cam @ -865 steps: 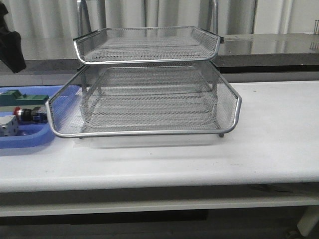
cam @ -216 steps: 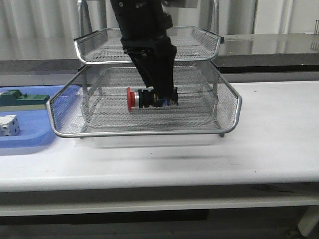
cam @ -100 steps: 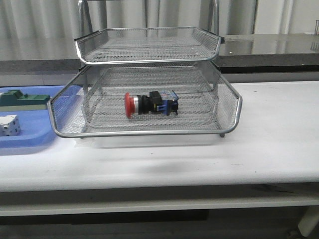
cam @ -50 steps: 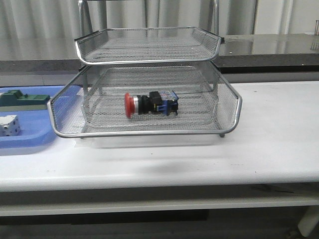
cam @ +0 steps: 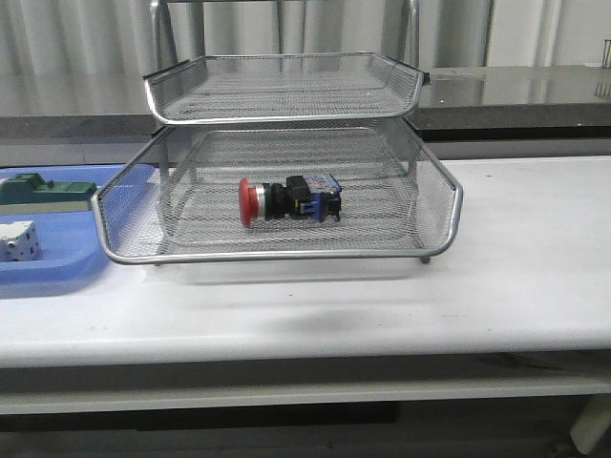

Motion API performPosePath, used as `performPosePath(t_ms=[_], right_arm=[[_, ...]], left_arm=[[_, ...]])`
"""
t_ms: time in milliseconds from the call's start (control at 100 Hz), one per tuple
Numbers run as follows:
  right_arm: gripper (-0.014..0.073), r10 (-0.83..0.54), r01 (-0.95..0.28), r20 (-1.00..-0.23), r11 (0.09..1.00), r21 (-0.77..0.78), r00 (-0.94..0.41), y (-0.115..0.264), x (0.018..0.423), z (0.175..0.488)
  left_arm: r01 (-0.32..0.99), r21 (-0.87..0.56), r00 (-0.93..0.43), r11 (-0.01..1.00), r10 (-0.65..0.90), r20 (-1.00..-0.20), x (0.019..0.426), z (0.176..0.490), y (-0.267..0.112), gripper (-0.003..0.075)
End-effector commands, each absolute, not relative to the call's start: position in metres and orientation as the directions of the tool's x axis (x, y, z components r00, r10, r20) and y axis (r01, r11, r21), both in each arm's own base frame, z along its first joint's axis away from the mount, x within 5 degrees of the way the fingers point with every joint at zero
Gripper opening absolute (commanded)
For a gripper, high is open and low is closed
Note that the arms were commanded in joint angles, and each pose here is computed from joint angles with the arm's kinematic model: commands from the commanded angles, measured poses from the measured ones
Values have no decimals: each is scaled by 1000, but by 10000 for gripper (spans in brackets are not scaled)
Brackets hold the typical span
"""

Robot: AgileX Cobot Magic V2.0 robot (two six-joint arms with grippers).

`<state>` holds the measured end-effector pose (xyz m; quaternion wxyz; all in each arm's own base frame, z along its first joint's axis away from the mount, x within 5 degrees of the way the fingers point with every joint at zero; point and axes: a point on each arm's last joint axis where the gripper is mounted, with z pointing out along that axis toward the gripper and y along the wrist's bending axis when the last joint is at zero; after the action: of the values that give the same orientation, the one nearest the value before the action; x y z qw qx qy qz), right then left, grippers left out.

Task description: Place button on rack with both arms

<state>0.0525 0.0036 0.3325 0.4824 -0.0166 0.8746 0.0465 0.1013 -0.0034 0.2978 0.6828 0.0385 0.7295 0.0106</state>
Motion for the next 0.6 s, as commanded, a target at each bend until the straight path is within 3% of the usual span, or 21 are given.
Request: performPosePath(t_ms=[0,270,590], right_arm=[[-69,15,-85,-894,995,59,-448,4,56,348],[-69,15,-85,-894,995,59,-448,4,56,348],[-69,15,-85,-894,995,59,-448,4,56,348]], left_arm=[[2,20,62,1000,19,-998,91,306,0,408],[-20,20,173,1000,24,-985,68,292,1,408],[-19,21,170,1000,24,-985,67,290,1,400]])
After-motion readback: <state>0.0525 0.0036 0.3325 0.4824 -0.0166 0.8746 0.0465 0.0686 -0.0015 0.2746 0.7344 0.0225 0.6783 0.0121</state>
